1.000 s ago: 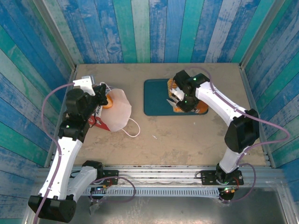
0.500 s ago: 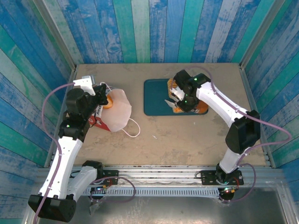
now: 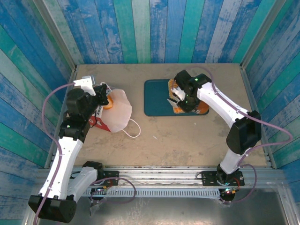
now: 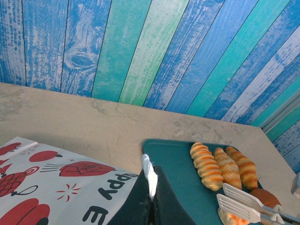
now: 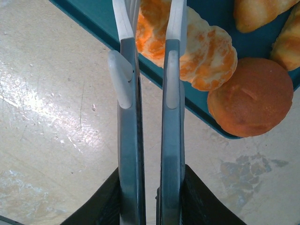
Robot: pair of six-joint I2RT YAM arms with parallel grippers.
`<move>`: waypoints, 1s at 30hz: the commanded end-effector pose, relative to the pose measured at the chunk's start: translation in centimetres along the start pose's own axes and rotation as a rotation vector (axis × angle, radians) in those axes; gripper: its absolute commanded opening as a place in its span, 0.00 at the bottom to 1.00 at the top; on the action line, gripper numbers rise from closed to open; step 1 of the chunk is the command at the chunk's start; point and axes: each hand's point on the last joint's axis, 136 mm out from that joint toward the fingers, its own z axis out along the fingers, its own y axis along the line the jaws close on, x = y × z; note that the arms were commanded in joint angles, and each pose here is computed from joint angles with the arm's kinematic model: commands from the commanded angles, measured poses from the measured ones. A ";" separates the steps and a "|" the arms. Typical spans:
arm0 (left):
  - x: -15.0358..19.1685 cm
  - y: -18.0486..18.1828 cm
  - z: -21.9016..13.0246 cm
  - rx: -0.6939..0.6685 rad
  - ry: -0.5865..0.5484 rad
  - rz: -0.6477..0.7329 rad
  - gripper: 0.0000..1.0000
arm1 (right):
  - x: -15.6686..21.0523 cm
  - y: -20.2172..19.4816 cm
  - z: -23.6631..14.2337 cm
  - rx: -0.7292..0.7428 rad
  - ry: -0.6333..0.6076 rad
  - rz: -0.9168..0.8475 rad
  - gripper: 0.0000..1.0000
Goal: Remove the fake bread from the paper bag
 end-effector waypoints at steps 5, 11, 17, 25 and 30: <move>-1.0 -0.5 -0.2 0.018 -0.032 -0.001 0.01 | -0.9 -0.7 -0.4 0.018 -0.033 0.064 0.30; -0.8 -0.4 -0.2 0.017 -0.029 -0.001 0.01 | -1.4 -0.8 -0.8 0.006 -0.067 0.087 0.30; -0.9 -0.4 -0.3 0.013 -0.032 0.006 0.01 | -2.2 -0.5 -3.0 -0.023 -0.166 0.087 0.30; -1.0 -0.5 -0.5 0.015 -0.037 0.007 0.01 | -3.5 2.3 -8.6 -0.185 -0.453 0.052 0.31; -1.2 -0.6 -0.6 0.017 -0.042 0.014 0.00 | -3.6 6.0 -11.6 -0.342 -0.614 -0.037 0.31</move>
